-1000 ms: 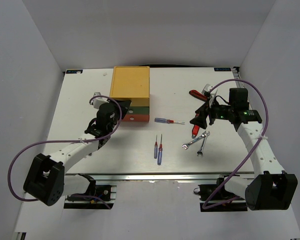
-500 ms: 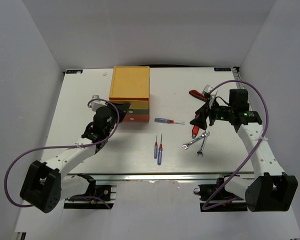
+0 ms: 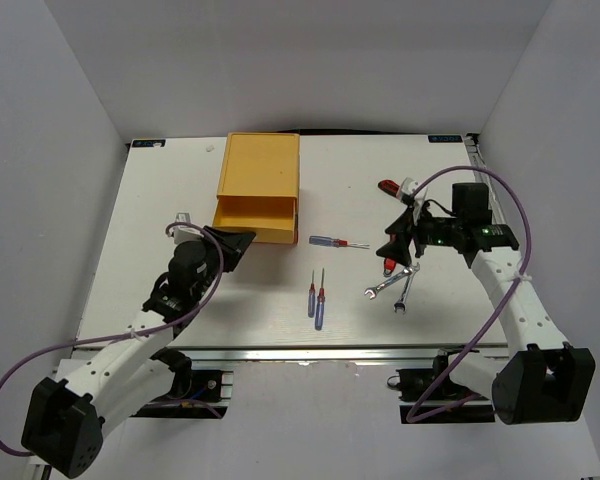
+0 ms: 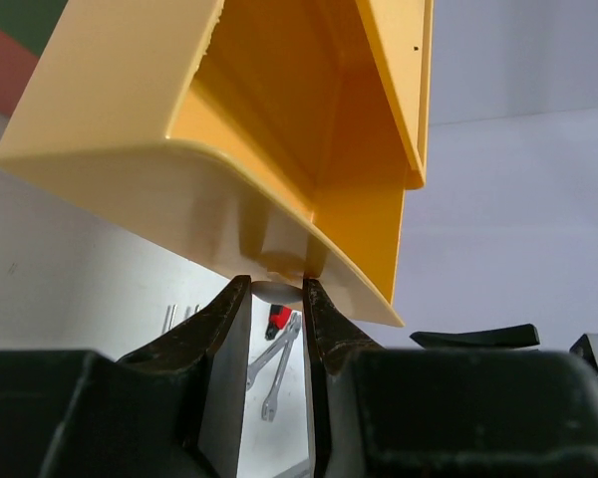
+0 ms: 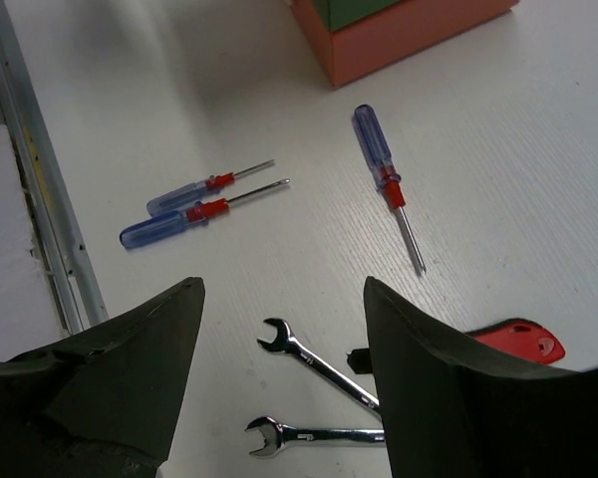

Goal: Sort the tools into containers

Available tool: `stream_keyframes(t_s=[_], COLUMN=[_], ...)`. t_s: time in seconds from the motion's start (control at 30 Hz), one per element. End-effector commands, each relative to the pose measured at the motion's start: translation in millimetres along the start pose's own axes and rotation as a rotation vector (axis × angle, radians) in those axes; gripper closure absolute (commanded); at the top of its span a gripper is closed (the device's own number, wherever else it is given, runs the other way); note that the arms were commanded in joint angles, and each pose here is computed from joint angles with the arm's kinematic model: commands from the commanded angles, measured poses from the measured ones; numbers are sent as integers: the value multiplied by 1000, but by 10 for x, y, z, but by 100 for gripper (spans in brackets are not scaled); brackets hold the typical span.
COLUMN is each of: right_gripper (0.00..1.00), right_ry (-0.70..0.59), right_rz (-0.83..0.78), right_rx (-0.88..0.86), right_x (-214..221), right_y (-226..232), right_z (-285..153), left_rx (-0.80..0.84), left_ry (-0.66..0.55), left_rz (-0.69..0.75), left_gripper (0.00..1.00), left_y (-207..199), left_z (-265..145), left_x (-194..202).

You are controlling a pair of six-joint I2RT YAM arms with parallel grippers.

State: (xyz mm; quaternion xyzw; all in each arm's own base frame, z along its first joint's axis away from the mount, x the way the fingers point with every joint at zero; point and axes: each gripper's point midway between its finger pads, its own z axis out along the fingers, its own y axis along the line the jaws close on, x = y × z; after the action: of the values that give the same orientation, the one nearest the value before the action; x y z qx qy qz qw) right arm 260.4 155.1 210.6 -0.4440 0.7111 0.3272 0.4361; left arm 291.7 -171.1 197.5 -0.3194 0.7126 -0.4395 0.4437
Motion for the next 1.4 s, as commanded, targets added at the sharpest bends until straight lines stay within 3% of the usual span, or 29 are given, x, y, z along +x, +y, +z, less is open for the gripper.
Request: stream_keyframes(t_s=[0.0,0.07,0.2,0.3,0.47,0.63,0.67,0.83,0.9,1.2,1.37], right_gripper=[28,27,24,19,22,36,39,45,46,43,49], right_ry=[-7,3,-35,-26,52,190,204,260,278,324,392], right_rz=[-127,-168,-436,-545,-773,-956,-979,-1039,-1072,-1107,-1129], right_rx=[-102,-182,-382,-494,-672,-785,-799,-866,-874,-886,-924], right_x=[34,114,221,338,659,957,975,1086,1136,1240,1380], right_y=[212,401,785,1020,1257,1301,1285,1288,1277,1221,1174], right_z=[63,104,215,287,512,857,908,1219,1350,1615,1623], left_rx=[-18,-34,-45,-35,-57,-218,-232,-287,-310,-341,-342], left_ry=[51,55,34,21,20,-12,-18,-44,-50,-88,-82], left_rz=[6,15,45,61,127,255,262,271,271,257,272], left_gripper=[87,70,35,32,31,32,34,63,67,64,63], left_y=[86,129,83,9,-44,211,235,396,480,645,650], left_z=[-76,-85,-88,-92,-164,-407,-447,-695,-754,-936,-938], left_x=[90,101,35,-15,-75,-228,-249,-308,-314,-354,-351])
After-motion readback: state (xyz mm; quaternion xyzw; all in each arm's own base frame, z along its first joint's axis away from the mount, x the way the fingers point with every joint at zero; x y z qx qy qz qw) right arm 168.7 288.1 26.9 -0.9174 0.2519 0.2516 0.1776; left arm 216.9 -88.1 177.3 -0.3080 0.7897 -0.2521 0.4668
